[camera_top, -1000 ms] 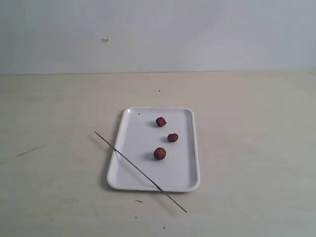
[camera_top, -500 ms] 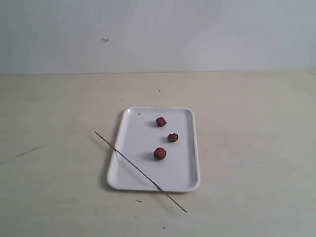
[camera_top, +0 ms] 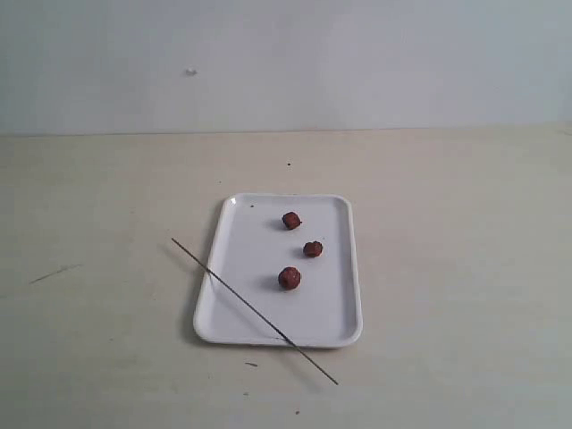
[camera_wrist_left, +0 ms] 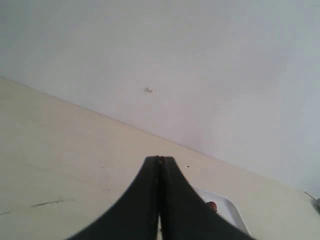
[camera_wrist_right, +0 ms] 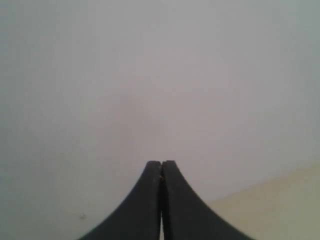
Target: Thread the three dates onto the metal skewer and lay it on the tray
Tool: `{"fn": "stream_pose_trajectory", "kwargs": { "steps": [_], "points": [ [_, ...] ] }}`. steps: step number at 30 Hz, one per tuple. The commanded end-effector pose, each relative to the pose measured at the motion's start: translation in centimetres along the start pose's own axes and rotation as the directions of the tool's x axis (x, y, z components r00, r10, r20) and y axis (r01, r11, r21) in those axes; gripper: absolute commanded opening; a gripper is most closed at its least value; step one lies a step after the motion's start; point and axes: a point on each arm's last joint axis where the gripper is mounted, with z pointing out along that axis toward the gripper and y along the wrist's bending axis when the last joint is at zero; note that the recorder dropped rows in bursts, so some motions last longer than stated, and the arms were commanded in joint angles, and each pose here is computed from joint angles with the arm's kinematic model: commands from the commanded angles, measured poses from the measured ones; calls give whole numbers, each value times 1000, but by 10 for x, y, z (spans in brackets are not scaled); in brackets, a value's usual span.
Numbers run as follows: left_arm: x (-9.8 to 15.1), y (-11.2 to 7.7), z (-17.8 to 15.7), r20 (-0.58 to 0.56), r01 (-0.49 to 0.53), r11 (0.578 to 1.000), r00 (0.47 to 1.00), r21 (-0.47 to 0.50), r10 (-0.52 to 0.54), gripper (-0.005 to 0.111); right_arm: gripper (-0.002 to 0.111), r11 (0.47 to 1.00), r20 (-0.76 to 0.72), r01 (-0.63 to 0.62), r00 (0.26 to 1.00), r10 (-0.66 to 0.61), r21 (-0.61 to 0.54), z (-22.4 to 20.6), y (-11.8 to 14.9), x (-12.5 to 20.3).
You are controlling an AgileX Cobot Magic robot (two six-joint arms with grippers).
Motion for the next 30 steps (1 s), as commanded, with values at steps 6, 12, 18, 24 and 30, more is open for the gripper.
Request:
{"fn": "stream_pose_trajectory", "kwargs": {
  "steps": [6,12,18,24,30],
  "points": [
    [1,1,0,0,4,1000,1000,-2,-4,0,0,915,-597,402,728,-336,-25,107,4,12],
    [1,1,0,0,4,1000,1000,-2,-4,0,0,922,-739,385,611,-283,-35,151,-4,33],
    [1,1,0,0,4,1000,1000,-2,-4,0,3,959,-871,260,439,-221,-112,175,-11,74],
    [1,1,0,0,4,1000,1000,-2,-4,0,17,928,-953,262,80,-294,-264,176,0,154],
    [1,1,0,0,4,1000,1000,-2,-4,0,34,831,-872,266,-150,-466,-489,174,43,214]
  ]
}}
